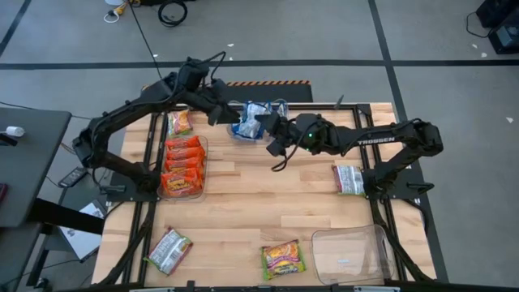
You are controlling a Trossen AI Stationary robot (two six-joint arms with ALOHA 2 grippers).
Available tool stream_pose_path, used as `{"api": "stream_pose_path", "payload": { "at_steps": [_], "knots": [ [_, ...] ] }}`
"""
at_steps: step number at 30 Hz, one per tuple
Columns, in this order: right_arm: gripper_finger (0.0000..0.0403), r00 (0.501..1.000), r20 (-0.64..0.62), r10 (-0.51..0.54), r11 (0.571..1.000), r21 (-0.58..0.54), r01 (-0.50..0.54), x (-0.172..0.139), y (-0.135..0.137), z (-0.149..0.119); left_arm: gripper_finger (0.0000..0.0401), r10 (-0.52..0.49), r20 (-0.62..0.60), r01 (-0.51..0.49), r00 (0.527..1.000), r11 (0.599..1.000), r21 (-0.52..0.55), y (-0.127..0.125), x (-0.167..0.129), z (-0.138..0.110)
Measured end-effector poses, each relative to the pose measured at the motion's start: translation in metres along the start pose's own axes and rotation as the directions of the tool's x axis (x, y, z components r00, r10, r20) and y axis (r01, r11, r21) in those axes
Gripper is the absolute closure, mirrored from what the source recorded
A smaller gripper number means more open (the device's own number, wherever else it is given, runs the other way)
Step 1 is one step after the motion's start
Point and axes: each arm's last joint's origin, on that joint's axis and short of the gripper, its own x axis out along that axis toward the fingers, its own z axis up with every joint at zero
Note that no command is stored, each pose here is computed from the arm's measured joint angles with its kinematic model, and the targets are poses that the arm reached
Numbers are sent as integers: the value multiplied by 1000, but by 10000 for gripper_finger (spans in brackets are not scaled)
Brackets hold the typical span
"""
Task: Sort Maruchan noodles
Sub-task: Put the blue noodles into the middle transparent bin
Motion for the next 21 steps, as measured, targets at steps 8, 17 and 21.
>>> {"api": "stream_pose_path", "payload": {
  "at_steps": [8, 17, 21],
  "knots": [
    [397, 999, -40, -9, 1000, 4, 9, -3, -4, 4, 115, -65, -47, 67, 997, 997, 40, 5, 26, -2],
    [397, 996, -31, -82, 996, 45, 83, -12, -16, 11, 115, -90, -41, 92, 995, 994, 59, 11, 29, 1],
    [397, 995, -30, -92, 994, 61, 94, -12, -17, 11, 115, -279, -38, 281, 960, 958, 66, 3, 30, 8]
  ]
}}
